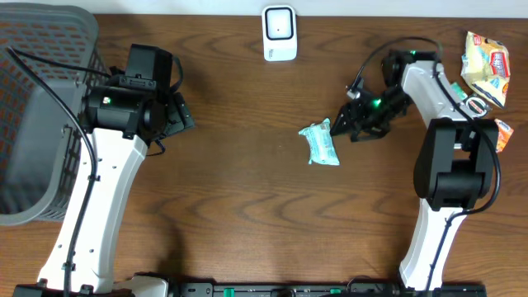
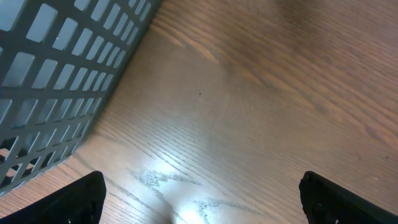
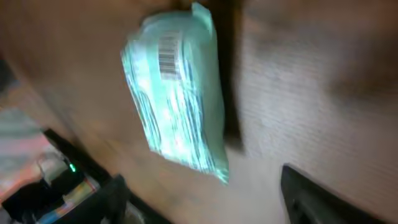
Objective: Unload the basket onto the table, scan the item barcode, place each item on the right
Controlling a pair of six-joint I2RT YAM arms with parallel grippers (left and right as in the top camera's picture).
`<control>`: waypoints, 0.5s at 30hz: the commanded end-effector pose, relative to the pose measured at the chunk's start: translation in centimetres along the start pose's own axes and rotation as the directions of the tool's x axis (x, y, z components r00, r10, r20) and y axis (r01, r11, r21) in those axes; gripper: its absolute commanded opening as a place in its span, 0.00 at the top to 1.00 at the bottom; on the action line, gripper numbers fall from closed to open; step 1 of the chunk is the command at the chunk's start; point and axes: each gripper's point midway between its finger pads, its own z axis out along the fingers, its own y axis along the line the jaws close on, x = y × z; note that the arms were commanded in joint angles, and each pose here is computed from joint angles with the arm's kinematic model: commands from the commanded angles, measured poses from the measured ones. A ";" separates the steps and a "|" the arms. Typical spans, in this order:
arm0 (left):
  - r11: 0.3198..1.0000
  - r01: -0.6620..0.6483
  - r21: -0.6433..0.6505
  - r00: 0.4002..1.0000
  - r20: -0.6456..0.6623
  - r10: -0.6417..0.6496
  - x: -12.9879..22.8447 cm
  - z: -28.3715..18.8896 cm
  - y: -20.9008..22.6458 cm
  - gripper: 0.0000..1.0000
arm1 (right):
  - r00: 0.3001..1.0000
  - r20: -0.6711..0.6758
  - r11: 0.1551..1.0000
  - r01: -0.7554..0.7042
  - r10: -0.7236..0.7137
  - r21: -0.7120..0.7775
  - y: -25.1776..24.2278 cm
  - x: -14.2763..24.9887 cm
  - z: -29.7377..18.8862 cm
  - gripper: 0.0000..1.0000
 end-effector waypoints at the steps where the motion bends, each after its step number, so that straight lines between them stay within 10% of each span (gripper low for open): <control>1: 1.000 0.010 -0.017 1.000 -0.001 -0.010 0.0 0.2 0.3 0.02 | 0.999 -0.042 0.995 -0.006 0.010 0.104 -0.6 1.1 -0.5 0.21; 6: 1.000 0.010 -0.018 1.000 -0.001 -0.010 0.0 0.2 0.3 0.02 | 0.988 -0.150 0.995 -0.009 0.024 0.102 0.1 3.7 2.2 0.19; 10: 1.000 0.010 -0.017 1.000 -0.001 -0.010 0.0 0.2 0.3 0.03 | 0.975 -0.222 0.986 0.023 0.015 0.165 -0.3 5.4 4.8 0.43; 15: 1.000 0.010 -0.018 1.000 -0.001 -0.010 0.0 0.2 0.3 0.03 | 0.985 -0.033 0.894 -0.139 0.169 0.426 -5.0 2.3 3.9 0.48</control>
